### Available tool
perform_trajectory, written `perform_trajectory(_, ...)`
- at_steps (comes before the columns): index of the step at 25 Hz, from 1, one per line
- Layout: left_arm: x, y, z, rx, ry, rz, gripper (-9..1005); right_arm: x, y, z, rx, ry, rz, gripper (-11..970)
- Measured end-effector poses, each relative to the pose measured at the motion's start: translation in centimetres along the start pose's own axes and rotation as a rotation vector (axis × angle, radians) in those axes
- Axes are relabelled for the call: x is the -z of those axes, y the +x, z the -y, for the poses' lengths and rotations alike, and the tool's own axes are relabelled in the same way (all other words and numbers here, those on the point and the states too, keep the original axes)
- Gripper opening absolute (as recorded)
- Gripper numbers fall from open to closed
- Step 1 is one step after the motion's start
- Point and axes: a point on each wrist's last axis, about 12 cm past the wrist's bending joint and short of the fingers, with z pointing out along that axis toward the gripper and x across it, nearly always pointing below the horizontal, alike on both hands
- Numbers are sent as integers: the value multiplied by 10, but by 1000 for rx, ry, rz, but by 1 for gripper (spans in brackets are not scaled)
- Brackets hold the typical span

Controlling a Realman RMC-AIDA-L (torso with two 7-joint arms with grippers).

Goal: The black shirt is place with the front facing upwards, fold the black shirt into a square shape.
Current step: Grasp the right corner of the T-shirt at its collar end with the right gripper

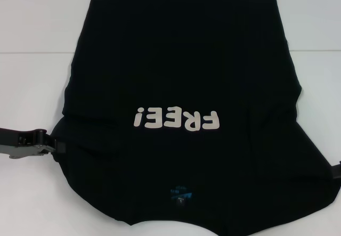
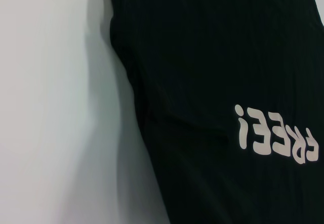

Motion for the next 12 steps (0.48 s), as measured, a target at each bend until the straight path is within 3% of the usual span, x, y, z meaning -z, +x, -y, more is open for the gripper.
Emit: perform_trajectory(12,0,1,-1,-1,4,3,46,-19,-5,-11,54,24,-36,942)
